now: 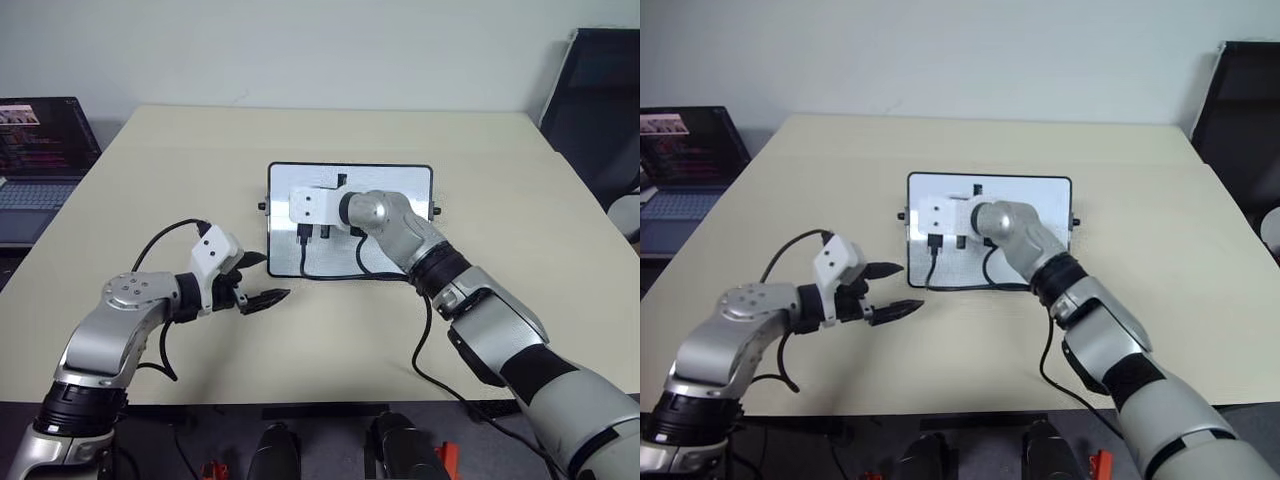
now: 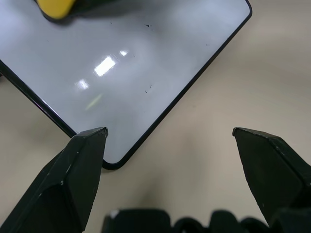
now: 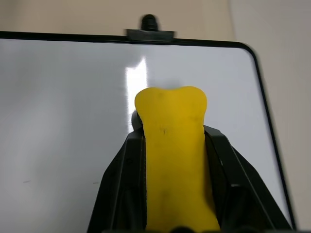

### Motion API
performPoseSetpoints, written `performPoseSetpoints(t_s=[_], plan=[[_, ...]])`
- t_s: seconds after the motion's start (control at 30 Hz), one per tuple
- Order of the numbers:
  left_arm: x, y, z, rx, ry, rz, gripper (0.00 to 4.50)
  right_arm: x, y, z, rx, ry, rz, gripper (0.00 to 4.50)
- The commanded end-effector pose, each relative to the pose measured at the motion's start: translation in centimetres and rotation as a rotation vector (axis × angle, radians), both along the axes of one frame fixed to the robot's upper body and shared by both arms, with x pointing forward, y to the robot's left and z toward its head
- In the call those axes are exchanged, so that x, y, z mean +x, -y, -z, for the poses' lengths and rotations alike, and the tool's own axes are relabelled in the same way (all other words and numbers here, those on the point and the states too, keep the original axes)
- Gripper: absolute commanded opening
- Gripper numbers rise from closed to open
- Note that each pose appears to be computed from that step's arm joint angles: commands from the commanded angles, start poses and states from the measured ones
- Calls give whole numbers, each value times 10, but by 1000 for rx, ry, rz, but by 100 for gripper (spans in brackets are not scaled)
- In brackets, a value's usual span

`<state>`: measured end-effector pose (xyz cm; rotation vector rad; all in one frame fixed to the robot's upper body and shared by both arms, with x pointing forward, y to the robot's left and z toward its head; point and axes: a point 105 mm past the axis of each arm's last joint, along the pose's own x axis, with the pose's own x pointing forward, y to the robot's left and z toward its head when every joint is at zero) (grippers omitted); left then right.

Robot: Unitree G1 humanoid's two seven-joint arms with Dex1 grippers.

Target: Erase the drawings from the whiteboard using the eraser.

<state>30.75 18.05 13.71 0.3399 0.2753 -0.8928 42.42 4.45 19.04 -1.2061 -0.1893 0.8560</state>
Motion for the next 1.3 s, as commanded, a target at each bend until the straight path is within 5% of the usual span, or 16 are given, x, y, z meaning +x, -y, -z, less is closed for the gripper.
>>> performPoseSetpoints(t_s=[0.03,0.17,0.37,0.63,0.97,1.1,1.3], plan=[[3,-1,-16,-9,62,-4,450,2,14,14,-82,-53,13,114],[3,-1,-16,-9,62,-4,450,-8,22,33,-174,-149,-29,114],[4,1,-18,-10,64,1,450,9,25,2,-75,17,50,114],[5,3,-19,-12,66,5,450,-5,39,37,-224,-152,-9,114],[12,5,-27,-34,110,-1,450,9,36,-6,1,3,64,114],[15,18,-35,-74,141,45,450,-9,49,-27,277,-103,67,114],[15,49,-53,-119,182,188,450,-59,126,-46,721,-213,258,114]])
